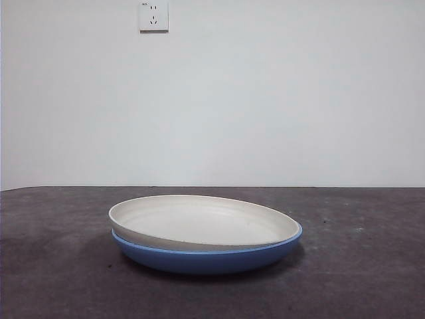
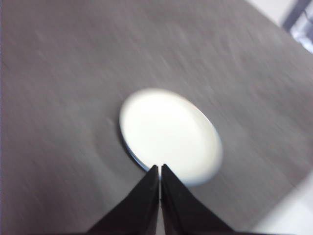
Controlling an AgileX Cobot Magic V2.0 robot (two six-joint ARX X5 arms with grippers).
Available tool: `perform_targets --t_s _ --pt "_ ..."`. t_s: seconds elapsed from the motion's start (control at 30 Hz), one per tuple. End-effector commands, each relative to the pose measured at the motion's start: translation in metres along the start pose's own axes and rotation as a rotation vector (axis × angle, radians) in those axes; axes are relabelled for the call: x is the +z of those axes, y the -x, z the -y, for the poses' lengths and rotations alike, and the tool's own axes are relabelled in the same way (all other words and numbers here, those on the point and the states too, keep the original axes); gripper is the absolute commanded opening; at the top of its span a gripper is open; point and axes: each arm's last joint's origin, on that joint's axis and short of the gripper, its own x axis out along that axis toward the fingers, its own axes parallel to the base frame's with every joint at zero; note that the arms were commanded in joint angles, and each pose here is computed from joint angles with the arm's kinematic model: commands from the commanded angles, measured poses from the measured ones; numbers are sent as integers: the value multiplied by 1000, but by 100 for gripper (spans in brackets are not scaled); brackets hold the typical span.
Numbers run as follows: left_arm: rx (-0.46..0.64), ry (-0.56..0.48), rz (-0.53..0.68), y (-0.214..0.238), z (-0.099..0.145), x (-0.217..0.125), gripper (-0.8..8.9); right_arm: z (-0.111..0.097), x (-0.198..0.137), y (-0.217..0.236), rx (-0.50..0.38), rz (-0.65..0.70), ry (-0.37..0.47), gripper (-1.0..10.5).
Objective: Pick up the white plate, put it on the blue plate, put it on desk
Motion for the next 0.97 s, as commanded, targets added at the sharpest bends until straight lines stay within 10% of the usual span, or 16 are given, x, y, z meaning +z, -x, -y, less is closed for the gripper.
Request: perform_targets --t_s 0.03,0.3,0.63,0.97 --pt "60 -48 171 -18 -14 -15 10 1 -4 2 -11 -62 3 14" --pt "311 44 427 -58 -47 -78 10 1 -4 2 -11 -62 3 14" --pt "550 109 380 -81 -66 -130 10 1 -4 2 -11 -62 3 14" --pt "566 89 327 -86 -64 -143 10 1 -4 2 -11 -62 3 14"
